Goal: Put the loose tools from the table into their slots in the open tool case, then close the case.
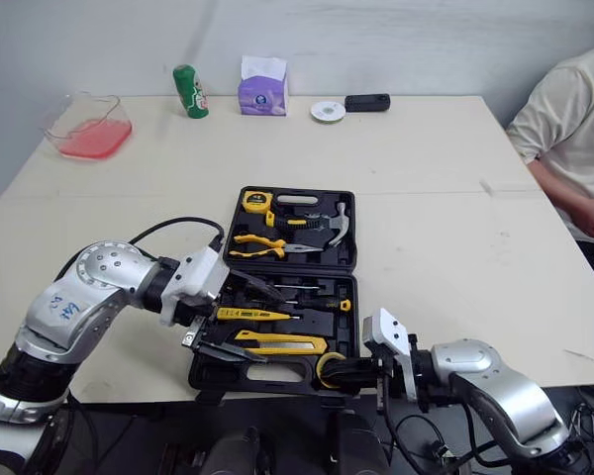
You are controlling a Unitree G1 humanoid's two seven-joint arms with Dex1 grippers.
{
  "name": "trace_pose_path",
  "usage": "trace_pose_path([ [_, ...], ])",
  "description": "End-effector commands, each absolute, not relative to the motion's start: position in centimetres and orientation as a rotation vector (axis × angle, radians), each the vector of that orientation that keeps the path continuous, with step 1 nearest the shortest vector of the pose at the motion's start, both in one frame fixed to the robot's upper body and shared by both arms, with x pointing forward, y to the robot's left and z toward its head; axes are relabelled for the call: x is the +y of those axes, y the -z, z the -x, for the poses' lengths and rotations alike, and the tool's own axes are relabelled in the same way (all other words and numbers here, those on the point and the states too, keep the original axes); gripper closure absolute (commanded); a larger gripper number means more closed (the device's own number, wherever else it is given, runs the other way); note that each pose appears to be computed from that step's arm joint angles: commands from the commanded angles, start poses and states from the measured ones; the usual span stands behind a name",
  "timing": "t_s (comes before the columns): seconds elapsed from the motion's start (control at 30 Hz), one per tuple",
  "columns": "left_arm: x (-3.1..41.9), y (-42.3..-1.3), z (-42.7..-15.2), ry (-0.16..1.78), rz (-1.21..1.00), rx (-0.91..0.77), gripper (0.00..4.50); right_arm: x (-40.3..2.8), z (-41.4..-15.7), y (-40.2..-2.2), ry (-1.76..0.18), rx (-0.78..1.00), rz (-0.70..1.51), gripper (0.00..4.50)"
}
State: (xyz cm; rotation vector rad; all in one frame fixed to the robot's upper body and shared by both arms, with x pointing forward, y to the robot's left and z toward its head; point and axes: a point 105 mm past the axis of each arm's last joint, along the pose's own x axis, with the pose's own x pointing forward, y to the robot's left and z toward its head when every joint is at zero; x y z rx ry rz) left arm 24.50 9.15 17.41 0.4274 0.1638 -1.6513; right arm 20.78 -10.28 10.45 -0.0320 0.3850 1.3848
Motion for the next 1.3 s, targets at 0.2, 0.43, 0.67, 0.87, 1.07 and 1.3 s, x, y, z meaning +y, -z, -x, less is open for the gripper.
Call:
trace_pose_path([
  [0.2, 17.8, -17.7, -30.2, 1.159, -0.378, 0.193, 0.26, -16.3, -26.3, -16.8, -1.008, 0.226, 0.194, 4.49],
  [0.43, 23.1, -14.9, -33.8, 0.934, -0.451, 0.270, 3.26, -18.7, -30.9, -14.8, -0.779, 0.303, 0.300, 4.50],
  [0.67, 20.8, -13.2, -35.4, 0.954, -0.475, 0.276, 4.43, -16.8, -32.3, -13.2, -0.819, 0.345, 0.356, 4.50],
  [0.87, 15.7, -12.7, -33.9, 1.119, -0.413, 0.267, 4.43, -13.8, -33.5, -14.3, -0.893, 0.293, 0.359, 4.50],
  [1.07, 13.9, -12.7, -33.7, 1.114, -0.372, 0.277, 4.43, -14.2, -33.4, -14.2, -0.905, 0.317, 0.381, 4.50],
  [1.3, 14.2, -12.3, -33.9, 1.075, -0.355, 0.300, 4.43, -15.3, -33.5, -13.9, -0.885, 0.342, 0.426, 4.50],
])
